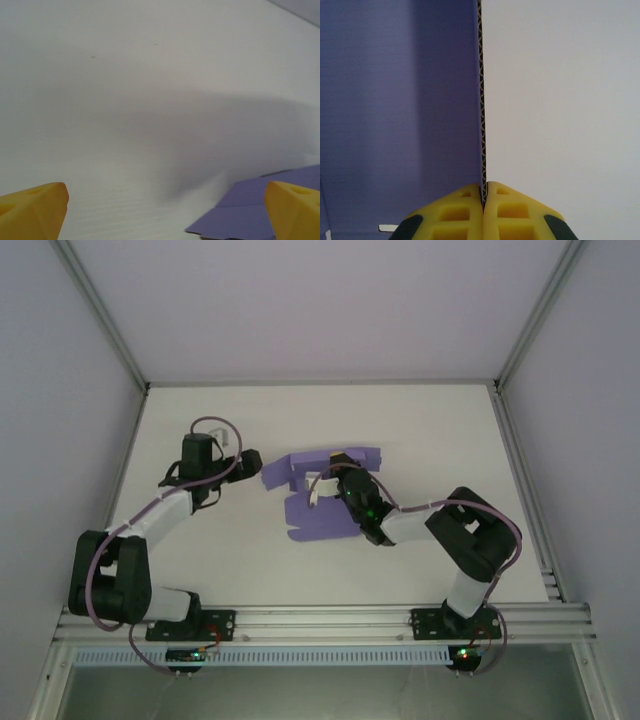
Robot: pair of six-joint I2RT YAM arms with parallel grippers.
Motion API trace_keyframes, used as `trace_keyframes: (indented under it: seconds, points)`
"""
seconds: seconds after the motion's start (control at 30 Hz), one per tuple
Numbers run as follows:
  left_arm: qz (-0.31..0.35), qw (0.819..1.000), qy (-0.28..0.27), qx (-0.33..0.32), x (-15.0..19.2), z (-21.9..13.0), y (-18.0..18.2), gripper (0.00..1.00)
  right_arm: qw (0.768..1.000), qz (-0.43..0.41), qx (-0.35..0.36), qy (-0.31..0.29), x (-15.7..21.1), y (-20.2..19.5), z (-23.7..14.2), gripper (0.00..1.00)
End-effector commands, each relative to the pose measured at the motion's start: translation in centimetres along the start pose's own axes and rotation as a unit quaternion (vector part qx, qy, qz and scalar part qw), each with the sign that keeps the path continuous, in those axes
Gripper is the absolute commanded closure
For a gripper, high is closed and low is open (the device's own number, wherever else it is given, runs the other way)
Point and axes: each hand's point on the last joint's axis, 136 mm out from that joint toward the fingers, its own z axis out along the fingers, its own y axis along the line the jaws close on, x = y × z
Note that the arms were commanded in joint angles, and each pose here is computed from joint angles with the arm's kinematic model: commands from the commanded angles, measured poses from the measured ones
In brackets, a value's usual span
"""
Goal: Assemble paper box
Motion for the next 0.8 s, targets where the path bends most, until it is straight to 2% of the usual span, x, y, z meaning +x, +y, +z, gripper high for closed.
trace_keyframes:
  seconds: [0.0, 0.13, 0.23, 0.33, 0.37, 0.47, 0.57, 0.6, 0.63, 0.77]
  points:
    - [0.031, 0.997, -0.010, 0.076, -0.6, -0.1, -2.7, 0.00, 1.000, 0.010, -0.015, 0.011, 0.6, 1.4, 0.2, 1.00]
    - [0.076, 0.989, 0.014, 0.125, 0.7, 0.6, -5.0, 0.00, 1.000, 0.011, -0.019, 0.013, 0.6, 1.8, 0.3, 1.00]
    - [0.113, 0.985, 0.038, 0.127, 1.9, 1.6, -6.0, 0.00, 0.999, 0.013, -0.026, 0.013, 0.7, 2.2, 0.3, 1.00]
    - [0.137, 0.982, 0.067, 0.116, 2.9, 2.7, -6.1, 0.11, 0.999, 0.017, -0.027, 0.012, 0.7, 2.1, 0.1, 1.00]
    - [0.144, 0.980, 0.073, 0.114, 3.2, 3.0, -6.2, 0.17, 0.999, 0.018, -0.028, 0.014, 0.7, 2.1, 0.1, 1.00]
    - [0.160, 0.980, 0.076, 0.094, 3.3, 3.9, -6.1, 0.42, 0.999, 0.025, -0.036, 0.013, 0.8, 2.2, 0.0, 1.00]
    - [0.171, 0.977, 0.078, 0.097, 3.6, 4.2, -7.1, 0.85, 0.998, 0.034, -0.045, 0.019, 0.9, 2.4, 0.0, 1.00]
    - [0.185, 0.974, 0.077, 0.103, 4.0, 4.2, -7.9, 0.96, 0.998, 0.034, -0.047, 0.021, 0.9, 2.5, -0.1, 1.00]
    - [0.203, 0.970, 0.074, 0.107, 4.3, 4.0, -8.6, 1.00, 0.998, 0.036, -0.046, 0.022, 1.0, 2.4, -0.1, 1.00]
    - [0.273, 0.948, 0.055, 0.153, 6.4, 3.1, -12.0, 1.00, 0.997, 0.042, -0.053, 0.022, 1.0, 2.8, -0.3, 1.00]
